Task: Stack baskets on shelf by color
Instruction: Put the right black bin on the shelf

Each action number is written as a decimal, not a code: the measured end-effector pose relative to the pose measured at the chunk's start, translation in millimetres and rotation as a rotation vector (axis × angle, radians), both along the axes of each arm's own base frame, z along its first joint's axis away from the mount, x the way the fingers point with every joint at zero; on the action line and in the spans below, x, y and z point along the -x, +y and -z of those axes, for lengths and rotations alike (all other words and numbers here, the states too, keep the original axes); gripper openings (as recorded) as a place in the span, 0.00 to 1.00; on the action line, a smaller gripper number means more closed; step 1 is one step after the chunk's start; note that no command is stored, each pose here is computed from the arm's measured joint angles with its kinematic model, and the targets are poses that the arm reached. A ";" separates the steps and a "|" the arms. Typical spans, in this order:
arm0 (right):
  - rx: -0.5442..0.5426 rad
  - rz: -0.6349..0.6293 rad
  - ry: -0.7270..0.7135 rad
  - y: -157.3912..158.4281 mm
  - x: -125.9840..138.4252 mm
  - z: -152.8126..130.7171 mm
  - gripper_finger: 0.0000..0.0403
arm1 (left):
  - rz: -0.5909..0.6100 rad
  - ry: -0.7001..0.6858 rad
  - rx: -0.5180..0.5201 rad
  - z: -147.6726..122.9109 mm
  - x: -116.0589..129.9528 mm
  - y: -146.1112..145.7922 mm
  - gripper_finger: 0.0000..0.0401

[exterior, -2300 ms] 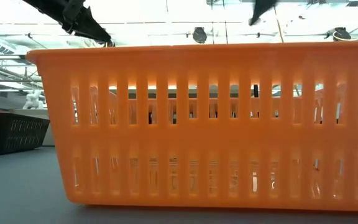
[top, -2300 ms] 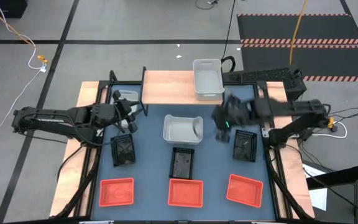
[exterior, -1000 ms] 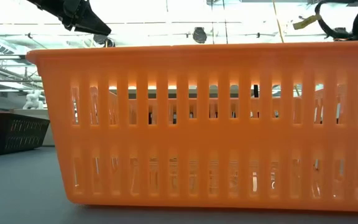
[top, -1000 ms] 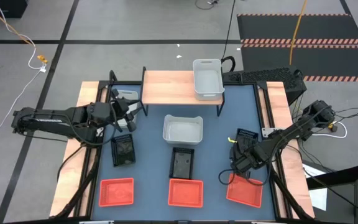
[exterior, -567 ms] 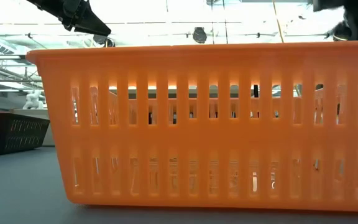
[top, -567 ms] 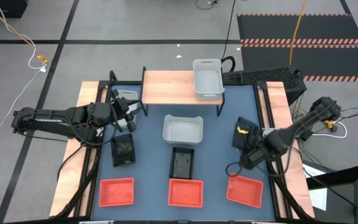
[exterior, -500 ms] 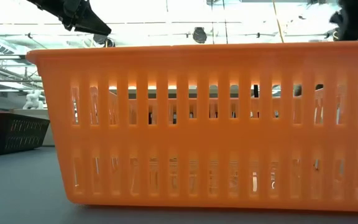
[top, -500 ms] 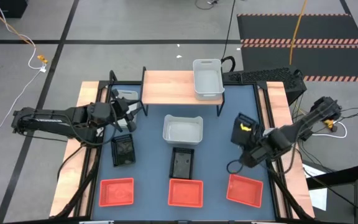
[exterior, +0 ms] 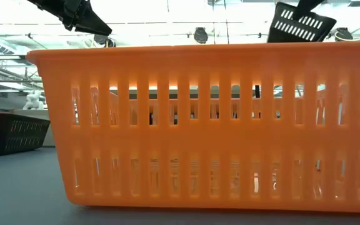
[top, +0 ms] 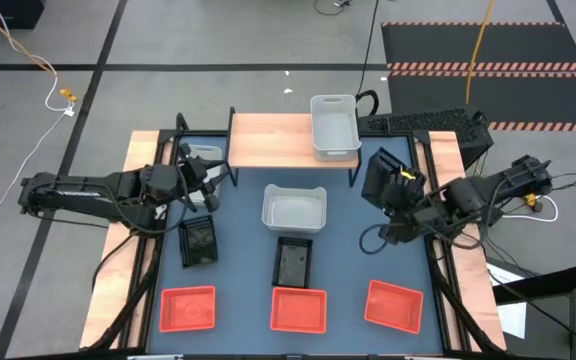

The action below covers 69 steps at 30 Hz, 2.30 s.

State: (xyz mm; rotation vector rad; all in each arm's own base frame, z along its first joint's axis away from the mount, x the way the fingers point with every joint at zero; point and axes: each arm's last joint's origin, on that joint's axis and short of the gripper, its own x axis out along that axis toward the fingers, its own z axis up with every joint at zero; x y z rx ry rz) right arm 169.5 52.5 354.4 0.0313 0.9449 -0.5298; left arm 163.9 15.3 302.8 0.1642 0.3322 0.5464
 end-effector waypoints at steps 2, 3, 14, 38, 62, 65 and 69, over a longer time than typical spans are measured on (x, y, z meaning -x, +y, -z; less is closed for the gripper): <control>0.023 -0.031 0.024 1.2 -4.5 1.0 0.01 | 0.000 0.002 -0.001 0.1 0.0 0.0 0.35; 0.045 -0.051 0.034 0.7 -7.1 -1.7 0.01 | 0.000 0.002 -0.001 0.1 0.0 0.0 0.35; 0.563 -0.227 -0.232 -35.5 -81.4 -99.5 0.00 | 0.005 -0.032 -0.016 -3.7 -1.0 -0.1 0.35; 0.342 -0.389 -0.044 -156.4 -219.3 24.0 0.01 | -0.004 0.018 0.012 2.3 0.8 0.0 0.35; 0.235 -0.284 0.038 -162.2 -208.4 34.6 0.11 | -0.010 0.003 0.030 2.0 0.7 0.0 0.35; 0.232 -0.277 0.040 -164.7 -207.4 34.8 0.15 | -0.010 0.002 0.030 2.0 0.7 0.0 0.35; 0.231 -0.268 0.040 -167.3 -206.6 34.8 0.20 | -0.010 0.002 0.030 1.9 0.7 0.0 0.35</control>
